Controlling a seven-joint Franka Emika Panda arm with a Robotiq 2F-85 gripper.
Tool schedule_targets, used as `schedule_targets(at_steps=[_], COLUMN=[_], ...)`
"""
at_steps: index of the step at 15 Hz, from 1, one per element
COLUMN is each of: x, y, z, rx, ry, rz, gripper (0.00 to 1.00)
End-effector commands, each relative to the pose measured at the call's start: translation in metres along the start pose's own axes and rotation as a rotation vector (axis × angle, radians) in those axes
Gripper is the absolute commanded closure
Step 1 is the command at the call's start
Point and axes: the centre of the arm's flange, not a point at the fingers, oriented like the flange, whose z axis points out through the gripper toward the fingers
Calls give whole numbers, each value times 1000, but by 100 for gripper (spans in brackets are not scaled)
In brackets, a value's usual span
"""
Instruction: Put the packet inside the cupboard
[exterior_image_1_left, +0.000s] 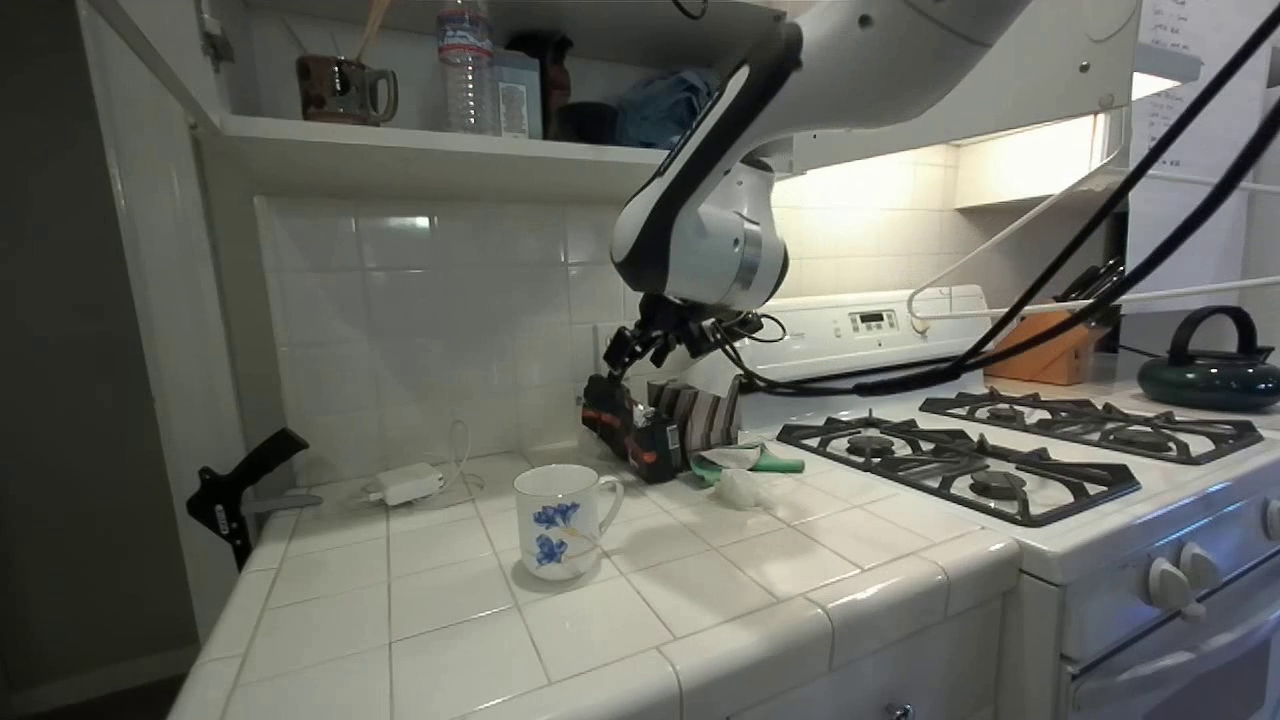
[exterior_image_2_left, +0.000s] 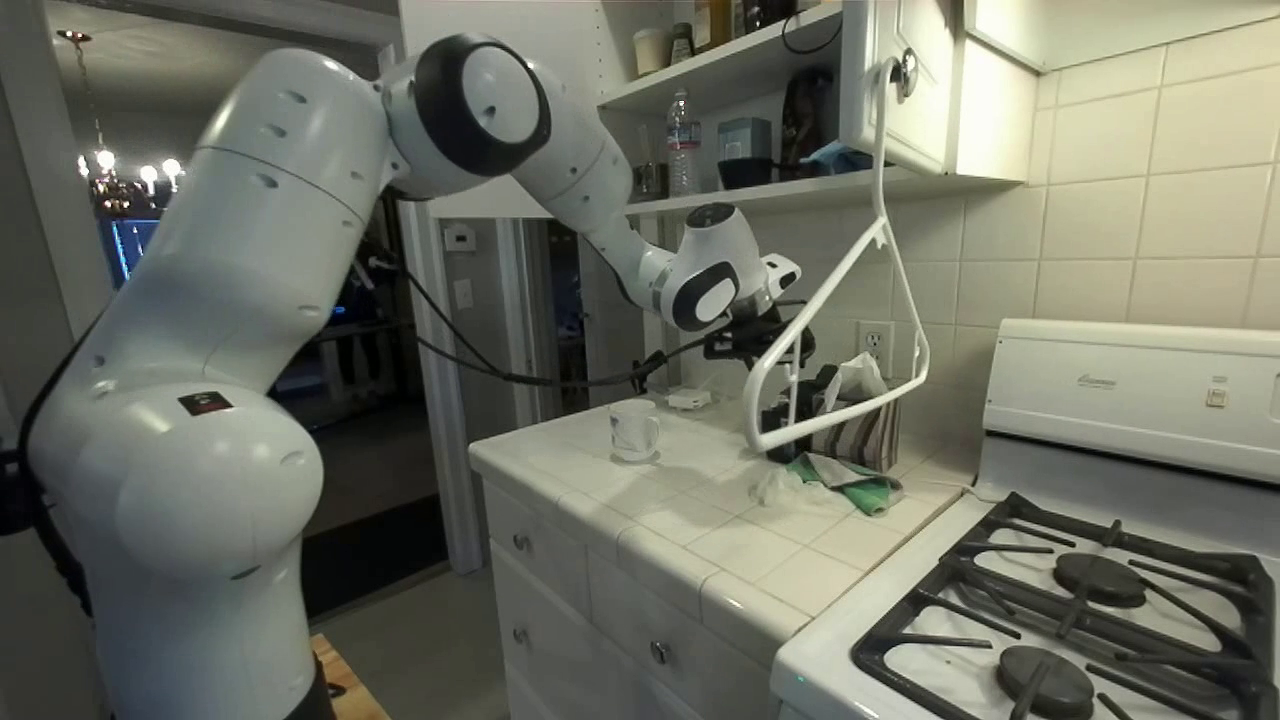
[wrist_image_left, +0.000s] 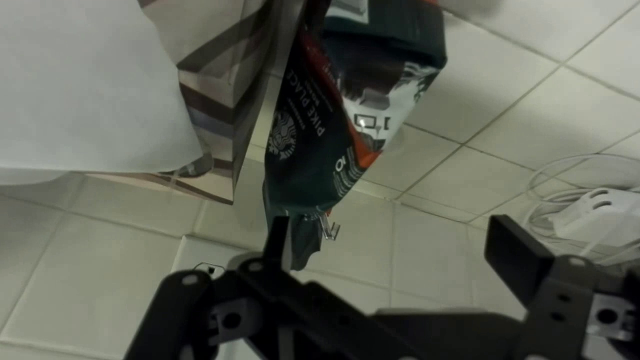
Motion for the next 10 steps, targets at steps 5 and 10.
schedule_targets(at_steps=[5,10], x=[22,18], y=[0,-9], z=[99,121], rx=[-80,-106], ry=[-33,-82], rz=[220,284], gripper=[0,40])
